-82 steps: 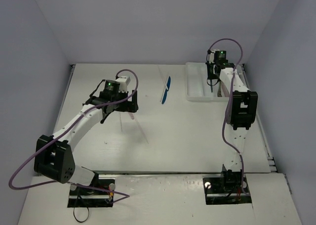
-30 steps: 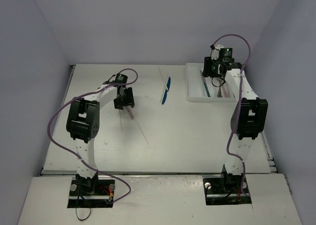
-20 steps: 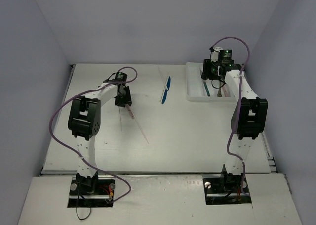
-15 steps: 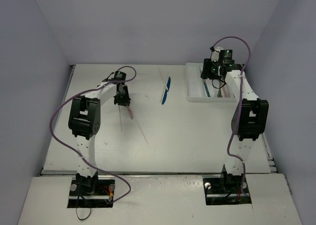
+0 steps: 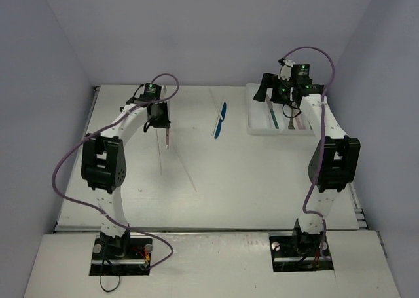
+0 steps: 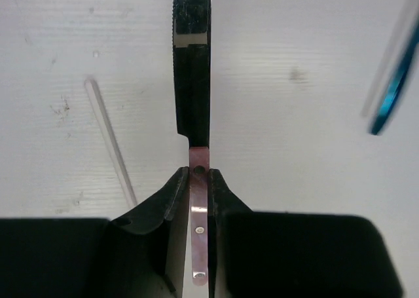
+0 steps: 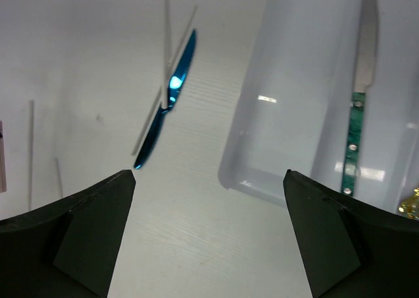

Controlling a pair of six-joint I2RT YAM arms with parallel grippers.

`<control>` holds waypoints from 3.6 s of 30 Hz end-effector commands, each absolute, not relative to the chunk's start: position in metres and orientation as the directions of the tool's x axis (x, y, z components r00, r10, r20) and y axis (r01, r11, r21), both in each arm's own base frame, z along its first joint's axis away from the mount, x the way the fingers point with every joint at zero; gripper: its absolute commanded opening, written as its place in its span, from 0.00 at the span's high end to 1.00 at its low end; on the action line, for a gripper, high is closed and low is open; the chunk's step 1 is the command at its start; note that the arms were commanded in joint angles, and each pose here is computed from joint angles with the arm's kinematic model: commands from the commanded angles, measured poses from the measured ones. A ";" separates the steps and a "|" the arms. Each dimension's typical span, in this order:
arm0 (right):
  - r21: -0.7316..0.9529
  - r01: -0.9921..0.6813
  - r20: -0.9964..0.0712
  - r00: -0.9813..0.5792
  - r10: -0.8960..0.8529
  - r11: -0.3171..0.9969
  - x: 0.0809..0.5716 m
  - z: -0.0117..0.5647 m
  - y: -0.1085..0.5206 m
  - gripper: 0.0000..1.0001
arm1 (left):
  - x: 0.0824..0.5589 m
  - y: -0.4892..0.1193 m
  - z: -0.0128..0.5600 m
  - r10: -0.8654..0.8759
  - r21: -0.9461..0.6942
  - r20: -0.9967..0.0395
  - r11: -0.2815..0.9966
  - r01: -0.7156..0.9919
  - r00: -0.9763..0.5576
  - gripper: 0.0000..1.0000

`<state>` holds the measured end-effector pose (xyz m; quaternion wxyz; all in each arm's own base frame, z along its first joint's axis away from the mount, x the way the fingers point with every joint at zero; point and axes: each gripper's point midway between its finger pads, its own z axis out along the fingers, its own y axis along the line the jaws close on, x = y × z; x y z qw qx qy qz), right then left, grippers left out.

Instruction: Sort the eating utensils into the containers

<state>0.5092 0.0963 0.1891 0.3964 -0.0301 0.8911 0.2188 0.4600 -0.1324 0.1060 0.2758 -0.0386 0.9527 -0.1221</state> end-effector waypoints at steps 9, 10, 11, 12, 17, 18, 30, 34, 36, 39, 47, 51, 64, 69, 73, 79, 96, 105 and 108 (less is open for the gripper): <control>0.502 -0.568 -0.772 -0.634 0.042 0.653 0.447 0.282 0.263 0.05 | 0.442 -0.168 0.297 -0.328 -0.524 -0.751 0.824 0.215 -0.573 1.00; 0.510 -0.587 -0.771 -0.635 0.032 0.629 0.443 0.285 0.278 0.06 | 0.439 -0.175 0.303 -0.336 -0.544 -0.745 0.806 0.234 -0.576 1.00; 0.516 -0.602 -0.771 -0.637 0.023 0.610 0.440 0.287 0.290 0.07 | 0.436 -0.180 0.307 -0.340 -0.557 -0.742 0.793 0.249 -0.578 1.00; 0.521 -0.609 -0.767 -0.641 0.015 0.598 0.436 0.286 0.299 0.07 | 0.434 -0.182 0.309 -0.340 -0.560 -0.742 0.788 0.256 -0.578 1.00; 0.535 -0.670 -0.767 -0.641 -0.035 0.515 0.417 0.290 0.351 0.08 | 0.426 -0.197 0.320 -0.348 -0.576 -0.746 0.765 0.289 -0.568 1.00; 0.532 -0.675 -0.772 -0.635 -0.034 0.511 0.417 0.294 0.352 0.09 | 0.426 -0.199 0.320 -0.347 -0.578 -0.745 0.761 0.294 -0.569 1.00; 0.539 -0.689 -0.747 -0.657 -0.104 0.485 0.401 0.264 0.387 0.21 | 0.418 -0.208 0.329 -0.363 -0.606 -0.734 0.733 0.311 -0.574 1.00; 0.534 -0.696 -0.748 -0.653 -0.116 0.480 0.398 0.261 0.393 0.31 | 0.417 -0.210 0.327 -0.370 -0.617 -0.726 0.724 0.310 -0.580 1.00; 0.533 -0.698 -0.750 -0.652 -0.116 0.479 0.398 0.262 0.395 0.37 | 0.416 -0.211 0.326 -0.373 -0.623 -0.720 0.720 0.308 -0.585 1.00; 0.529 -0.705 -0.757 -0.643 -0.113 0.472 0.400 0.266 0.397 0.44 | 0.414 -0.211 0.323 -0.379 -0.632 -0.711 0.714 0.302 -0.592 1.00; 0.533 -0.719 -0.757 -0.640 -0.127 0.447 0.397 0.264 0.403 0.75 | 0.412 -0.212 0.321 -0.387 -0.641 -0.705 0.707 0.299 -0.594 1.00; 0.522 -0.719 -0.761 -0.635 -0.131 0.458 0.398 0.262 0.400 0.98 | 0.411 -0.212 0.321 -0.388 -0.641 -0.708 0.704 0.306 -0.590 1.00; 0.455 -0.663 -0.791 -0.607 -0.073 0.594 0.429 0.266 0.325 1.00 | 0.412 -0.197 0.311 -0.376 -0.608 -0.724 0.743 0.278 -0.579 0.07; 0.379 -0.549 -0.804 -0.593 -0.028 0.745 0.460 0.253 0.252 1.00 | 0.413 -0.183 0.311 -0.315 -0.525 -0.777 0.803 0.284 -0.545 0.07; 0.194 -0.369 -0.830 -0.556 -0.048 0.909 0.491 0.235 0.160 1.00 | 0.418 -0.158 0.295 -0.151 -0.329 -0.836 0.908 0.261 -0.528 0.07; 0.035 -0.180 -0.791 -0.606 -0.083 0.983 0.518 0.197 0.065 1.00 | 0.419 -0.131 0.272 -0.045 -0.180 -0.835 0.964 0.196 -0.548 0.07; 0.048 -0.084 -0.723 -0.691 -0.024 0.995 0.566 0.124 0.019 1.00 | 0.424 -0.125 0.241 -0.007 -0.134 -0.814 0.975 0.176 -0.581 0.07; 0.057 -0.081 -0.689 -0.724 -0.020 0.995 0.566 0.099 0.019 1.00 | 0.425 -0.130 0.214 -0.015 -0.158 -0.772 0.973 0.168 -0.635 0.07; 0.055 -0.081 -0.681 -0.732 -0.022 0.995 0.564 0.094 0.020 1.00 | 0.426 -0.132 0.205 -0.015 -0.164 -0.757 0.972 0.167 -0.653 0.07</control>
